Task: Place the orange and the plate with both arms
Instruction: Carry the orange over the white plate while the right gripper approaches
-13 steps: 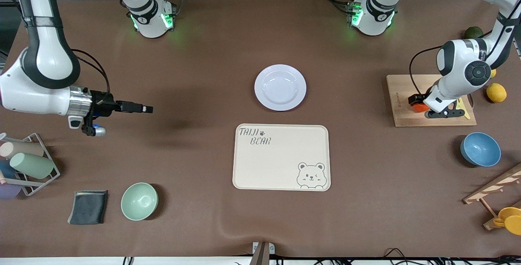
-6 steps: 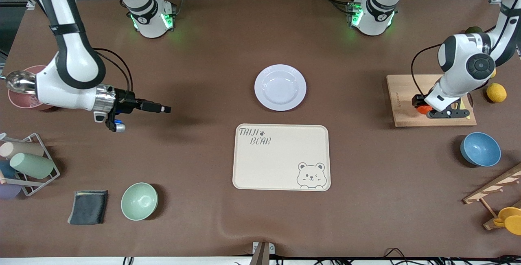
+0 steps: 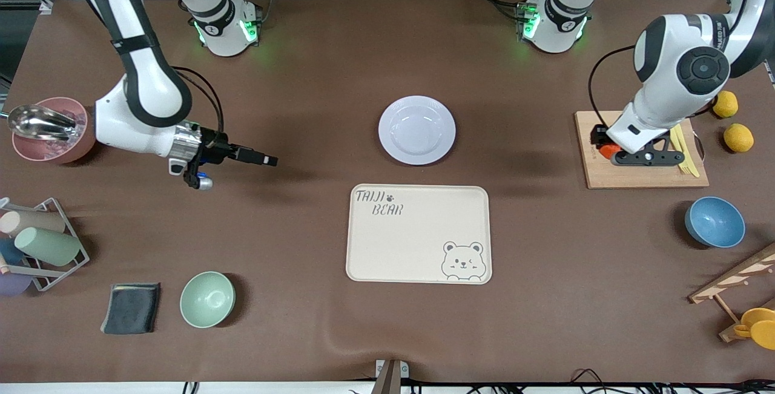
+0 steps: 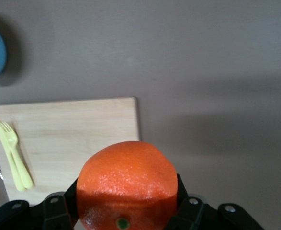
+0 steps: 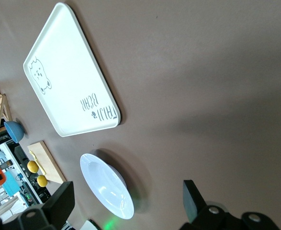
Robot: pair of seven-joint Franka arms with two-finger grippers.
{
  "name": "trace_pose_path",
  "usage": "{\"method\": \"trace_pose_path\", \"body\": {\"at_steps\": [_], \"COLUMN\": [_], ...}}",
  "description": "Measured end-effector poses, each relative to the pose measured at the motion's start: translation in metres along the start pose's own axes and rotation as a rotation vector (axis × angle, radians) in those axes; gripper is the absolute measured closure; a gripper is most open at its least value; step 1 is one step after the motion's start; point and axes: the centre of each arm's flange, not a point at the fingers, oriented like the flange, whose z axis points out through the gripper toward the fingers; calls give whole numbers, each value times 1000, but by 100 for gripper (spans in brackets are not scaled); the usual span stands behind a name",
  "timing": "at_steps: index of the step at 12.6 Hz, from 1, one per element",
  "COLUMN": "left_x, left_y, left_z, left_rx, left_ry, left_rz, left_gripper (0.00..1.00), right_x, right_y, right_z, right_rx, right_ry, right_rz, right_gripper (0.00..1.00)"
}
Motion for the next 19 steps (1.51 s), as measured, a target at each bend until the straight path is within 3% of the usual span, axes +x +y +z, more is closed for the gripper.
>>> {"method": "trace_pose_path", "body": {"at_steps": [3, 7, 13, 16, 19], "left_x": [-5, -29, -43, -47, -70], "left_y": [73, 175, 286, 336, 392], "left_z": [-28, -45, -30, -14, 31], "left_rx": [-5, -5, -124, -210, -162], "left_ry": [-27, -54, -170, -170, -147], "left_rz": [-61, -113, -140, -164, -182], "left_gripper": [28, 28, 28, 28, 28], "right_x": [-10, -18, -45, -54, -64], "right_y": [10, 13, -7, 1, 15], "right_z": [15, 27, 74, 93, 122], "right_rx": [71, 95, 86, 178, 200], "right_ry": [10, 12, 13, 42, 43], "right_rz": [-30, -31, -31, -69, -77], "right_gripper": [0, 0, 0, 0, 0]}}
